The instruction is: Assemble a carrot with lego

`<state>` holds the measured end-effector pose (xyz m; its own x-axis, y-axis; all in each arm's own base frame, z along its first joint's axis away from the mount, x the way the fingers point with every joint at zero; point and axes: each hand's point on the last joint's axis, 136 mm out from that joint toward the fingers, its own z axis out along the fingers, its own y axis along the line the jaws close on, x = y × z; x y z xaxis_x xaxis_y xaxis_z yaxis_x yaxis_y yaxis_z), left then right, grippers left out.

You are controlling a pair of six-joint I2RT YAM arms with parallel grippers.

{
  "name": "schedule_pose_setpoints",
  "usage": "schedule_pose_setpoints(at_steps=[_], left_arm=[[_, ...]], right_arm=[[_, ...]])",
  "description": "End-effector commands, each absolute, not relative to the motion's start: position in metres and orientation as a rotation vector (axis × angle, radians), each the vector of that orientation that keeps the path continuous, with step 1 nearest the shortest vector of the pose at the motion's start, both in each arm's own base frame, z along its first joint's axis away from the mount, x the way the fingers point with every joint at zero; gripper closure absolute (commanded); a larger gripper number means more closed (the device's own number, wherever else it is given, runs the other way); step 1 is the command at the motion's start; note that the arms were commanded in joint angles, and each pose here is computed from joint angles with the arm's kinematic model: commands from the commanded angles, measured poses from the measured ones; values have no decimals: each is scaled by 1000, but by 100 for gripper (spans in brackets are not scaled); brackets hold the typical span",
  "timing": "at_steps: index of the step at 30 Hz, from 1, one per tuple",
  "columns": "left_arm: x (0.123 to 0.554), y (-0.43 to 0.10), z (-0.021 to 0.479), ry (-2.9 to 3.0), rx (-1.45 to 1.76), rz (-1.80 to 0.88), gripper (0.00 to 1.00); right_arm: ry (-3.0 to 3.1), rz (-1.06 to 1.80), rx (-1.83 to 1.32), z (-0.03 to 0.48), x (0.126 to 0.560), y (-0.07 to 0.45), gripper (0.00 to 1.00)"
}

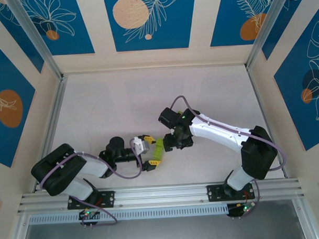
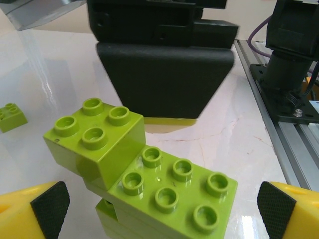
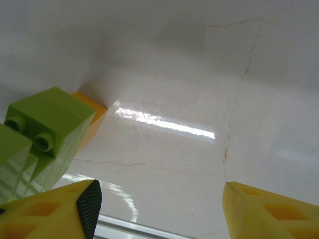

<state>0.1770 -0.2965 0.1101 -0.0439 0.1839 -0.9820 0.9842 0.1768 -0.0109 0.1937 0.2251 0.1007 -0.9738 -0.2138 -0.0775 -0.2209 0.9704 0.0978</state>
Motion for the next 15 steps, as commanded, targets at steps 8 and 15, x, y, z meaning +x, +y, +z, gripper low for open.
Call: schedule_pose_setpoints(at_steps=[8,15], left_arm=[[180,-300,110,1436,1216,-1009,1],[183,-300,108,1443,1213,-999,1]], right_arm=[[3000,162,-364,105,227,226,34],[2976,199,-401,106,243,239,34]])
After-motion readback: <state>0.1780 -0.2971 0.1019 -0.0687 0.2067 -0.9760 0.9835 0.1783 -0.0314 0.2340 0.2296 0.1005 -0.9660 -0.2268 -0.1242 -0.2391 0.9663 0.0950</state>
